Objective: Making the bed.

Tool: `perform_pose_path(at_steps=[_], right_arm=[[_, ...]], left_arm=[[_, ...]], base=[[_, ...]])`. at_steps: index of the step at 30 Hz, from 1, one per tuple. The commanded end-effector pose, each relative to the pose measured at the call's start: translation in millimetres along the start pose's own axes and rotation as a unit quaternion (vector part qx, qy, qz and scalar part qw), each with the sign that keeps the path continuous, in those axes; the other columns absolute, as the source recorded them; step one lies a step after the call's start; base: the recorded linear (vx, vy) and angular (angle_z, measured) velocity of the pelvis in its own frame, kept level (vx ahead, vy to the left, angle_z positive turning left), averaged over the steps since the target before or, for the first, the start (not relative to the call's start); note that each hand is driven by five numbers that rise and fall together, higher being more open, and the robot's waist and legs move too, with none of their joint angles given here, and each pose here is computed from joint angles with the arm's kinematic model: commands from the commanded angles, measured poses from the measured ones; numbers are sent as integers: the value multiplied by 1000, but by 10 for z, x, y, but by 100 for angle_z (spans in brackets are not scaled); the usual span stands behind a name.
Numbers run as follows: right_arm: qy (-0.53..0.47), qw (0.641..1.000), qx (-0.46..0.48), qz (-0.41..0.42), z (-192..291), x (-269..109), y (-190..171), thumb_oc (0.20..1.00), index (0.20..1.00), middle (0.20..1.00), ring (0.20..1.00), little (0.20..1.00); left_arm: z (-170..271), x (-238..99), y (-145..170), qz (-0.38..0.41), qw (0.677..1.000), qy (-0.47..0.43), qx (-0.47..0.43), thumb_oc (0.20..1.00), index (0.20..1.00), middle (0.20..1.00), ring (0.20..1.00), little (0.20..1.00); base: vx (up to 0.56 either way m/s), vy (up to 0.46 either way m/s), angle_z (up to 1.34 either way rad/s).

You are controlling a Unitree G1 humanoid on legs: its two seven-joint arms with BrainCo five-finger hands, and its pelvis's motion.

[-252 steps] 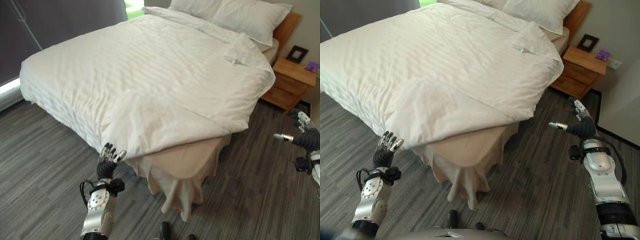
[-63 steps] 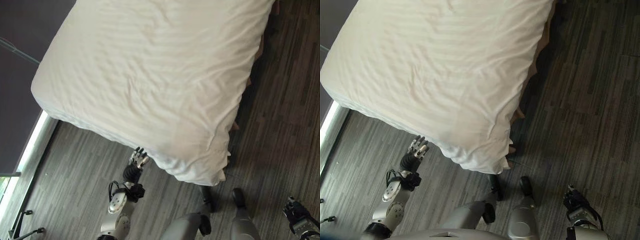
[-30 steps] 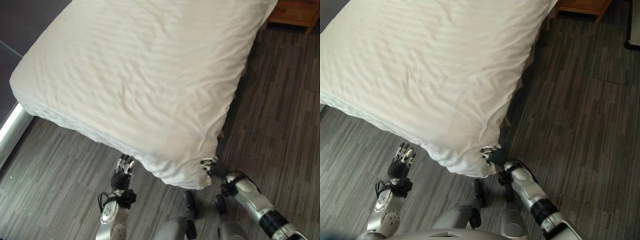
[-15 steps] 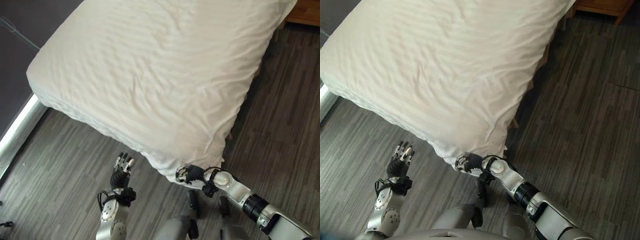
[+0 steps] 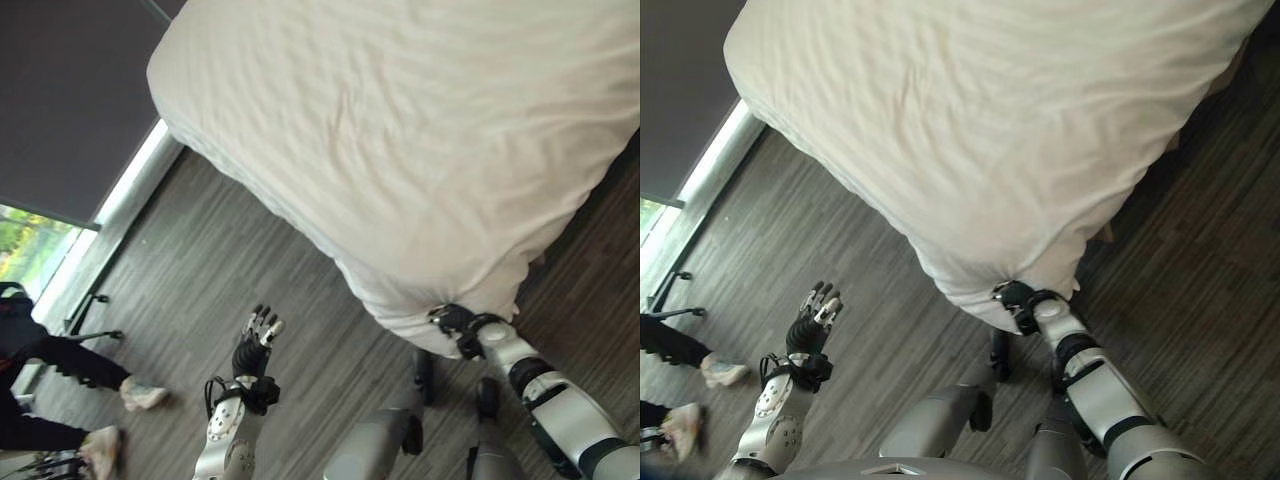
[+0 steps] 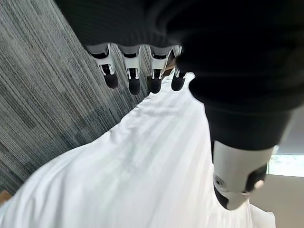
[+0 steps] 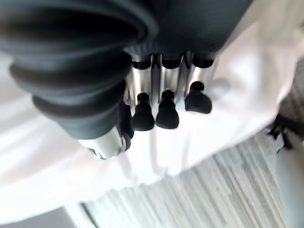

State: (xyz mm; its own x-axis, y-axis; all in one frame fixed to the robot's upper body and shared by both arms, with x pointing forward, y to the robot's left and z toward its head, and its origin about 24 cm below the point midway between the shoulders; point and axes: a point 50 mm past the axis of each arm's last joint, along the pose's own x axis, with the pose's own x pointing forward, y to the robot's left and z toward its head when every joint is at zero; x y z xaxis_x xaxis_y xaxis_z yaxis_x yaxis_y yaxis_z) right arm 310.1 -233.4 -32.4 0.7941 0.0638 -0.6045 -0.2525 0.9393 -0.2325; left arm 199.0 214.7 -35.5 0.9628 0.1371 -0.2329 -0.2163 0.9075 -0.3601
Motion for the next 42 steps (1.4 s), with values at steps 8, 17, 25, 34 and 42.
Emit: perform_pose_path(at_steps=[8, 17, 25, 34, 42], right_arm=[[116, 897, 304, -301, -1373, -931, -1009, 200, 200, 200, 200, 200], [123, 778, 418, -452, -2204, -1755, -1036, 200, 200, 200, 200, 200], [-106, 816, 419, -383, -1515, -1319, -791, 200, 200, 200, 200, 200], [-246, 859, 367, -258, -737, -1142, -470, 200, 200, 200, 200, 200], [-239, 886, 347, -195, -695, -1074, -169, 200, 200, 200, 200, 200]], left_arm=[[369, 198, -87, -9, 996, -84, -35, 1000, 1000, 1000, 1000, 1000], [488, 168, 103, 32, 993, -113, -24, 1000, 1000, 1000, 1000, 1000], [476, 207, 225, 73, 991, -110, 10, 1000, 1000, 1000, 1000, 1000], [492, 208, 203, 64, 991, -105, 56, 1000, 1000, 1000, 1000, 1000], [431, 188, 176, 56, 992, -100, 47, 1000, 1000, 1000, 1000, 1000]], base=[[55, 41, 2], [18, 29, -8], [-6, 24, -13], [-9, 11, -2], [-49, 46, -11]])
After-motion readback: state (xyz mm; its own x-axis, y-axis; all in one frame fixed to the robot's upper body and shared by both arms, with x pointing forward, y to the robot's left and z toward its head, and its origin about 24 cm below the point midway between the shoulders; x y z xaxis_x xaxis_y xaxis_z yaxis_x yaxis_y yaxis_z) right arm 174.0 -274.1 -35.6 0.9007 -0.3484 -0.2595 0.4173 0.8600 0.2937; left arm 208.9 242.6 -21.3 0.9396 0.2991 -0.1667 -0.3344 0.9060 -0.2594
